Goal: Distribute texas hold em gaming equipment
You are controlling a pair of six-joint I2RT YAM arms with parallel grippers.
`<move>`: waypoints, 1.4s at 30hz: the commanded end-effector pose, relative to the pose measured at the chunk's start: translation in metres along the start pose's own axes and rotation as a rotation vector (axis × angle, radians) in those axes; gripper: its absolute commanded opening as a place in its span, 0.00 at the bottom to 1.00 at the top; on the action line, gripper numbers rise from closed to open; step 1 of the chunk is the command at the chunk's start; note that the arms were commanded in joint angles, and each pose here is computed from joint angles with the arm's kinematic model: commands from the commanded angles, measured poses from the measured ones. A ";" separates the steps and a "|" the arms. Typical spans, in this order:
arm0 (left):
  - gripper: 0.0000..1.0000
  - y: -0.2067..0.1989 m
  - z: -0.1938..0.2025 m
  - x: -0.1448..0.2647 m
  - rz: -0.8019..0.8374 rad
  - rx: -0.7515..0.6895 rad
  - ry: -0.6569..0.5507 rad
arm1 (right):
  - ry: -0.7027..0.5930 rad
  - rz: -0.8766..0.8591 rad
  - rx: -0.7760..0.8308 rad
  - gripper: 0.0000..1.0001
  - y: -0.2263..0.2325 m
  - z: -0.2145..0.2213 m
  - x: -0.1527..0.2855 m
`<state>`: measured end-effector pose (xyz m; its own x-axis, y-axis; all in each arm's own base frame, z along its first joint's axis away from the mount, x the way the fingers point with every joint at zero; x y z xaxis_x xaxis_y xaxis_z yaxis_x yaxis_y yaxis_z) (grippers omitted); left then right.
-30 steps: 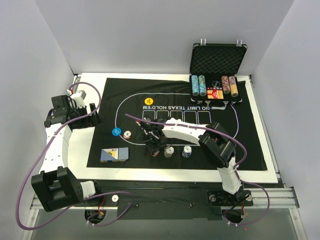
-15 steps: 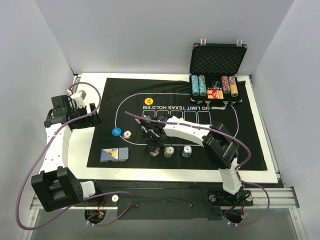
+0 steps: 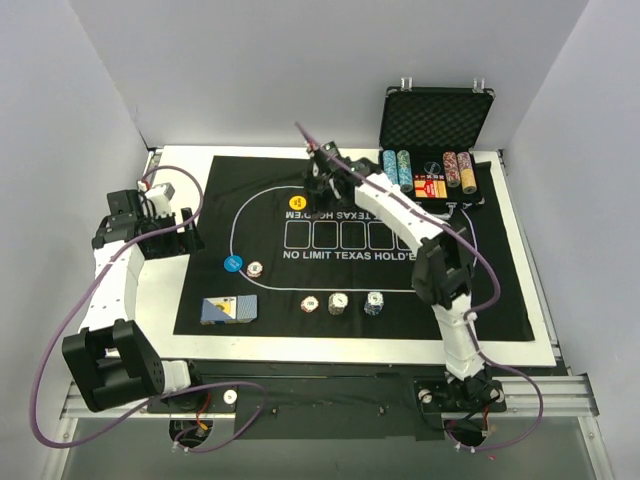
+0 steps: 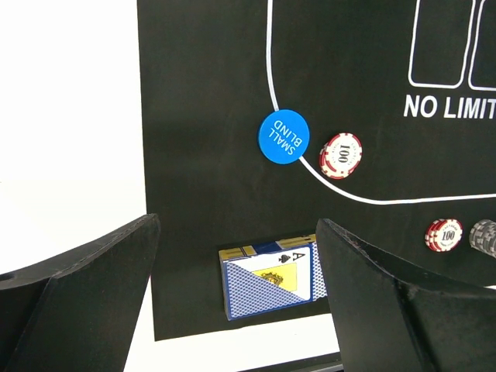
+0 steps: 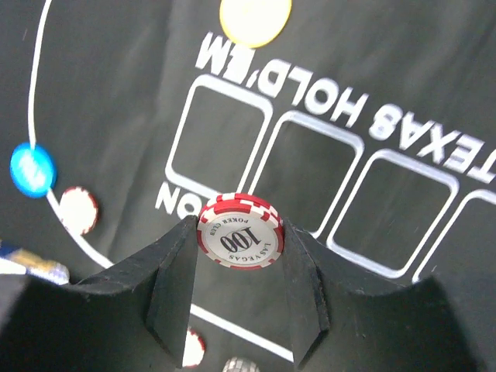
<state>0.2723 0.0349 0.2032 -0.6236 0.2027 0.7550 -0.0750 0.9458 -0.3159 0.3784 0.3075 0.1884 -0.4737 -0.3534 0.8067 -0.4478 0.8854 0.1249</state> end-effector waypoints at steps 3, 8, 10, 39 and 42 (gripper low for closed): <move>0.93 0.002 -0.022 -0.002 0.014 -0.055 -0.047 | -0.019 0.027 -0.109 0.26 -0.036 -0.033 -0.046; 0.93 0.003 -0.022 -0.010 0.040 -0.060 -0.023 | -0.011 0.018 -0.161 0.27 -0.051 -0.032 -0.081; 0.93 0.002 -0.023 -0.011 0.049 -0.063 -0.023 | -0.002 0.022 -0.160 0.27 -0.053 -0.027 -0.092; 0.93 -0.001 -0.010 0.003 0.043 -0.072 -0.020 | 0.011 0.016 0.126 0.73 0.019 0.058 0.027; 0.93 -0.002 -0.008 0.005 0.039 -0.075 -0.023 | 0.108 -0.017 0.223 0.73 0.042 0.112 0.030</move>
<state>0.2807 0.0355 0.2029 -0.6152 0.2405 0.7508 -0.0142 0.9488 -0.3155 0.3174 0.3025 0.1853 -0.4848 -0.3621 0.7962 -0.5098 0.8566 0.0791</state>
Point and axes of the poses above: each gripper's point midway between its finger pads, its own x axis back along the fingers, its own y axis along the line the jaws close on, z = x × y, the point moved 7 cm from there along x, back along the fingers, and after that the axes turned 5 degrees about x, right-handed, at the moved point
